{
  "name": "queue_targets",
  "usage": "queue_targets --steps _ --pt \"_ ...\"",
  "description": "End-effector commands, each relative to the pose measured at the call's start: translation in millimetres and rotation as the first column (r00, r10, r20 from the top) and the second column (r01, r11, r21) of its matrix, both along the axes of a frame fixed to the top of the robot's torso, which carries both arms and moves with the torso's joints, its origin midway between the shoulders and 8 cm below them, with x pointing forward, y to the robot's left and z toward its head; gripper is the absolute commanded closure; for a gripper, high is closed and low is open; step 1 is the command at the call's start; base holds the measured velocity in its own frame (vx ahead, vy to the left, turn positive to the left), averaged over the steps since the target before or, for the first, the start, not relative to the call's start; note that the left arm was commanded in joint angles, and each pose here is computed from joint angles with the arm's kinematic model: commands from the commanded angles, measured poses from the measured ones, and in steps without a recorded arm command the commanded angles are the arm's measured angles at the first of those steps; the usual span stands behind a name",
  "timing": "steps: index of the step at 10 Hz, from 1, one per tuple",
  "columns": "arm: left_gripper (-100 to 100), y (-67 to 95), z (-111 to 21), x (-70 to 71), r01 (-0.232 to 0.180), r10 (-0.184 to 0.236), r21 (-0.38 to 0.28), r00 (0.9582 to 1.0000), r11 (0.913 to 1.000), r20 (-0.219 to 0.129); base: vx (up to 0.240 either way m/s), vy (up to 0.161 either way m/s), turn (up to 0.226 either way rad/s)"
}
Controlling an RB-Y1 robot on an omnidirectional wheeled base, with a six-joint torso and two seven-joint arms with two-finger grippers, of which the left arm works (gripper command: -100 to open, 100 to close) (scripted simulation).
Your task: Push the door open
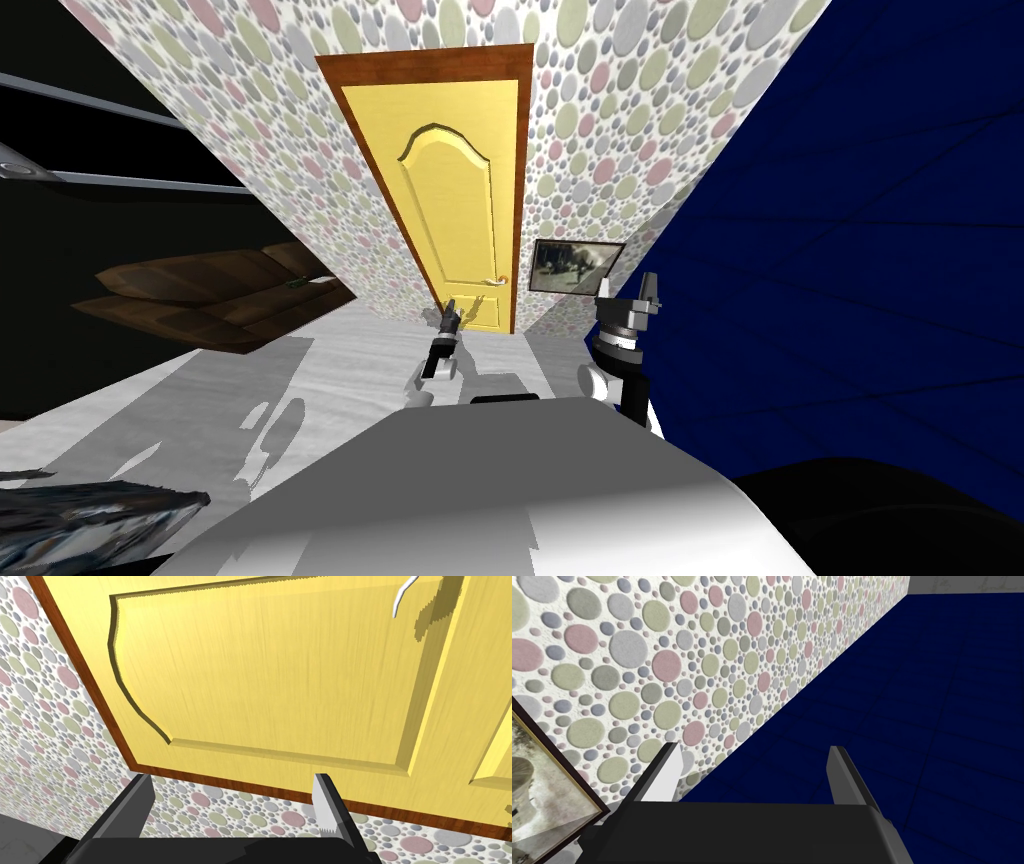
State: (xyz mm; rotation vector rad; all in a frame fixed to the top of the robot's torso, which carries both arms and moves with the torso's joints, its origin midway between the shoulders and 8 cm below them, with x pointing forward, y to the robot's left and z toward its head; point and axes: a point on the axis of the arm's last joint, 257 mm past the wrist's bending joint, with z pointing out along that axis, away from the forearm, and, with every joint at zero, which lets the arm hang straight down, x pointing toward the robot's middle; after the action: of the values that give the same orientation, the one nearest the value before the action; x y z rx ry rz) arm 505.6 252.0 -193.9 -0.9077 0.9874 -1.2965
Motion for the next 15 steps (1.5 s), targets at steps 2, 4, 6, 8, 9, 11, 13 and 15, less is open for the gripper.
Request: queue_targets --steps 2,4,6,8,9,11,13,15 --pt "-100 -3.8 -13.6 6.3 0.004 -0.004 0.006 0.9997 1.0 -0.026 0.084 -0.025 -0.003" --pt "-100 -7.8 -27.3 12.4 0.01 -0.009 0.011 0.9986 0.9999 -0.052 0.061 -0.022 -0.004" --pt "-100 -12.1 -40.6 17.9 0.016 -0.015 0.017 0.9969 0.9997 -0.077 0.094 -0.023 -0.004" --pt "-100 -16.8 -52.0 23.1 0.023 -0.021 0.022 0.9948 0.9995 -0.099 0.108 -0.024 -0.005" --pt "-100 -19.1 -59.6 25.2 0.026 -0.024 0.024 0.9932 0.9994 -0.114 0.113 -0.04 -0.003" --pt "-100 -21.6 -65.6 27.2 0.03 -0.027 0.026 0.9916 0.9992 -0.126 0.083 -0.025 -0.001" --pt "-100 -26.7 -77.5 31.1 0.038 -0.033 0.03 0.9881 0.9988 -0.15 0.056 -0.01 -0.003" --pt "-100 -32.1 -88.4 34.3 0.046 -0.039 0.033 0.9842 0.9984 -0.172 0.093 -0.029 -0.004"
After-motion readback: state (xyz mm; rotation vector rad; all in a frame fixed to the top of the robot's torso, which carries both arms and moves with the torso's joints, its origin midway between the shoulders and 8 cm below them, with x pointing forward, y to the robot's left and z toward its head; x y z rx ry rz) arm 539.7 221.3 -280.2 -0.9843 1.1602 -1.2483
